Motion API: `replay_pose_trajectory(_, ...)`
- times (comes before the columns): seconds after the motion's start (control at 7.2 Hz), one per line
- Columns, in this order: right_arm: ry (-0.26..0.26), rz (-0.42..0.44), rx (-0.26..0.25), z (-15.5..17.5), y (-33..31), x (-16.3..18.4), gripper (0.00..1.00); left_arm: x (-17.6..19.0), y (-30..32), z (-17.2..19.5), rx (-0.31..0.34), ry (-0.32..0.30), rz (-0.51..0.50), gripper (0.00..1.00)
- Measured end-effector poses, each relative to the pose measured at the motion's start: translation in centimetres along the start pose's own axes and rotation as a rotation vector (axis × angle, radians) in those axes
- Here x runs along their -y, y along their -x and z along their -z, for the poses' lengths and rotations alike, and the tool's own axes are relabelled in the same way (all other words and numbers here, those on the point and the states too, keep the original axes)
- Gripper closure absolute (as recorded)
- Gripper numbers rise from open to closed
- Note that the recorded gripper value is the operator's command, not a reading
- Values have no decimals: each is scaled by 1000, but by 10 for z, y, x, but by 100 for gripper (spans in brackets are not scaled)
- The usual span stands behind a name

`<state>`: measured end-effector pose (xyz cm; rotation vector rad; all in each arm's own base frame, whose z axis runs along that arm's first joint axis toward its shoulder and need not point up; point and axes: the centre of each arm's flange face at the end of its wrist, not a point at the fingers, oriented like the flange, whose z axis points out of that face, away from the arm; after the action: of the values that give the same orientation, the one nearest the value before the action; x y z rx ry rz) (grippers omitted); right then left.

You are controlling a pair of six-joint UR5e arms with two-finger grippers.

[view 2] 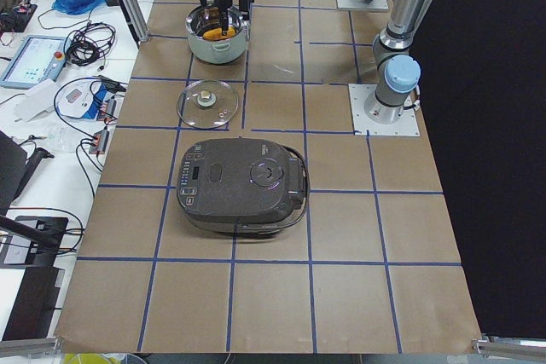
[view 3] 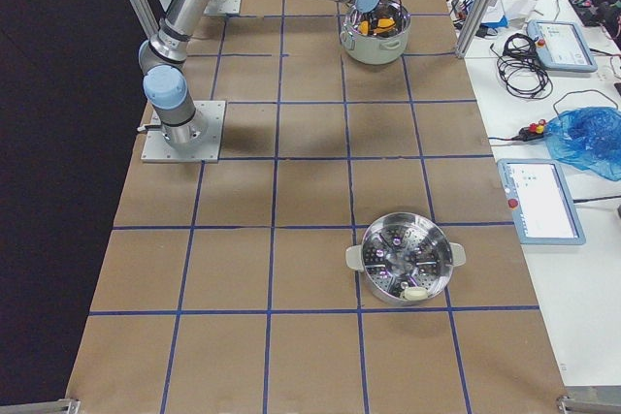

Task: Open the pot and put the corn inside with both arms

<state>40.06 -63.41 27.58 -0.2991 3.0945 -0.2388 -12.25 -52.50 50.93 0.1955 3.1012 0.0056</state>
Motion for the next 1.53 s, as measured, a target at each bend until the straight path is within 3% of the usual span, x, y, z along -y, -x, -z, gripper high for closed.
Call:
replay_pose_trajectory(0.28,-41,-42,6,72,-45,5,0,-2,-1,-3,-3,4,-4,0)
replay_pose_trajectory(0.42,-32,-62,3,120,-73,-4,0,-3,-2,-3,-3,2,-4,0)
replay_pose_trajectory(0.69,32,-105,-16,208,-136,-43,0,-2,1,-3,-7,-6,1,0)
replay_pose_trajectory(0.83,73,-136,-24,234,-166,-71,0,-1,2,-3,-7,-8,3,0)
replay_pose_trajectory(1.11,113,-180,-29,248,-201,-109,0,-2,2,-2,-8,-9,3,0)
replay_pose_trajectory(1.53,142,-186,-29,239,-208,-130,0,-2,2,-3,-8,-7,2,0)
